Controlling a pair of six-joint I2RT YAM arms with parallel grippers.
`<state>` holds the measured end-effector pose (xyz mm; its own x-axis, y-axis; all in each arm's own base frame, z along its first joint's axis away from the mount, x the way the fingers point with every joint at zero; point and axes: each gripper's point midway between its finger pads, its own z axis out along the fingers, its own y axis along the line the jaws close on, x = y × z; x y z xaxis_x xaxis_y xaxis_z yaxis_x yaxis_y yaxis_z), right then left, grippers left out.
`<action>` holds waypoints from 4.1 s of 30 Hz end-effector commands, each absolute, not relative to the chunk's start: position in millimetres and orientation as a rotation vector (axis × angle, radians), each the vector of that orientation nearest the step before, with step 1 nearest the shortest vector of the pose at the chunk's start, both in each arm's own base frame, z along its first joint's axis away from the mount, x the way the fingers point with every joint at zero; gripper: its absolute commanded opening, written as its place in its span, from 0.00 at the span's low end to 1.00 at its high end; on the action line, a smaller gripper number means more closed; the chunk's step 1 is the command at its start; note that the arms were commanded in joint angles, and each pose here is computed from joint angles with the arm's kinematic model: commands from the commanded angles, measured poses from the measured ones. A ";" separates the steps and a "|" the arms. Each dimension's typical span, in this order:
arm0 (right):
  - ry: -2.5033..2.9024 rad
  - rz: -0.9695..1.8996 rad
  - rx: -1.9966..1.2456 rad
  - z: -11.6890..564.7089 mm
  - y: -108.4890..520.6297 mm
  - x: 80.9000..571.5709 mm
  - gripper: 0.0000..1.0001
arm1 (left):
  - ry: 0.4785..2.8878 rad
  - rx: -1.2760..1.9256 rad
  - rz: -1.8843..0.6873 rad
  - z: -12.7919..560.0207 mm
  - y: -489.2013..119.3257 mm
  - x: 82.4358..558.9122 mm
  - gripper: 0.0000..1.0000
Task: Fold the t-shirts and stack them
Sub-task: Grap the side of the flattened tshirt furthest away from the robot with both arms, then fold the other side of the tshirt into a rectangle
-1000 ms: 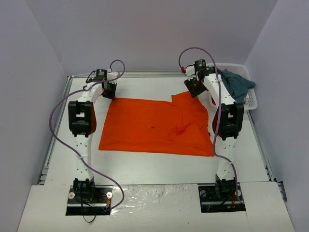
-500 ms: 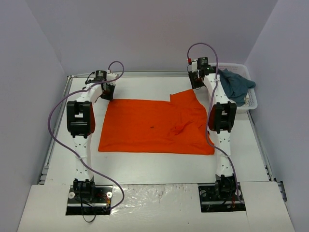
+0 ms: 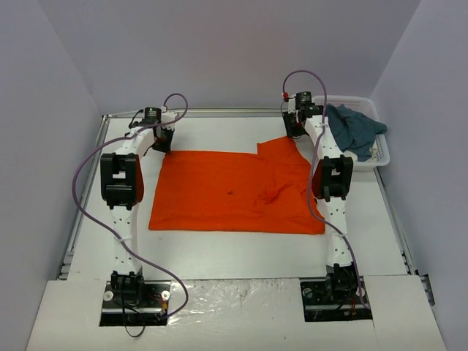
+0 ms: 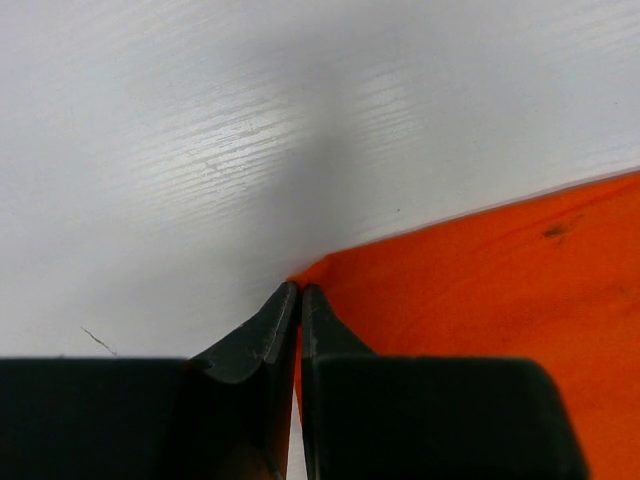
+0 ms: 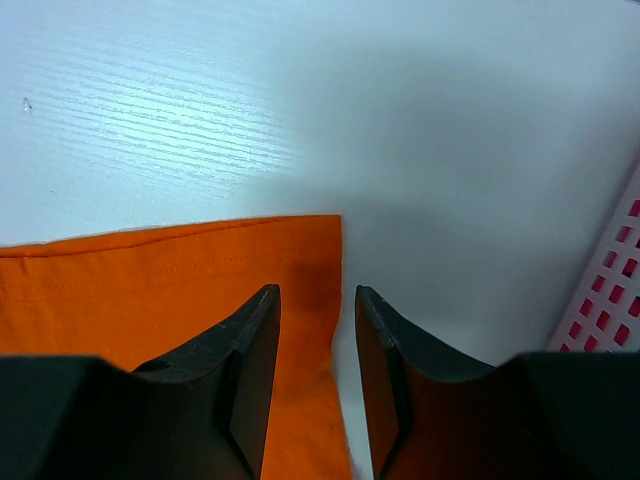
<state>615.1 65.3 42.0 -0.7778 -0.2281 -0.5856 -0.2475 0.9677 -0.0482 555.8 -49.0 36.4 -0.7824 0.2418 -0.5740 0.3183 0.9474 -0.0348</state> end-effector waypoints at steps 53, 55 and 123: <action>2.406 0.165 -0.424 102.6 83.7 605.1 0.00 | 2.568 0.418 -0.199 59.8 -44.2 522.4 0.02; 2.395 0.164 -0.434 113.7 83.5 601.2 0.00 | 2.562 0.418 -0.209 62.9 -45.5 520.1 0.02; 2.569 0.259 -0.616 166.3 71.9 396.7 0.00 | 2.243 0.626 -0.510 159.7 -41.2 406.8 0.02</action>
<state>415.0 71.6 148.2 -0.7941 -0.3611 -0.4890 -0.4502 0.8898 0.0740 409.0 -42.2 132.5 -0.6765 0.2665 -0.6865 0.5299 0.8235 -0.2025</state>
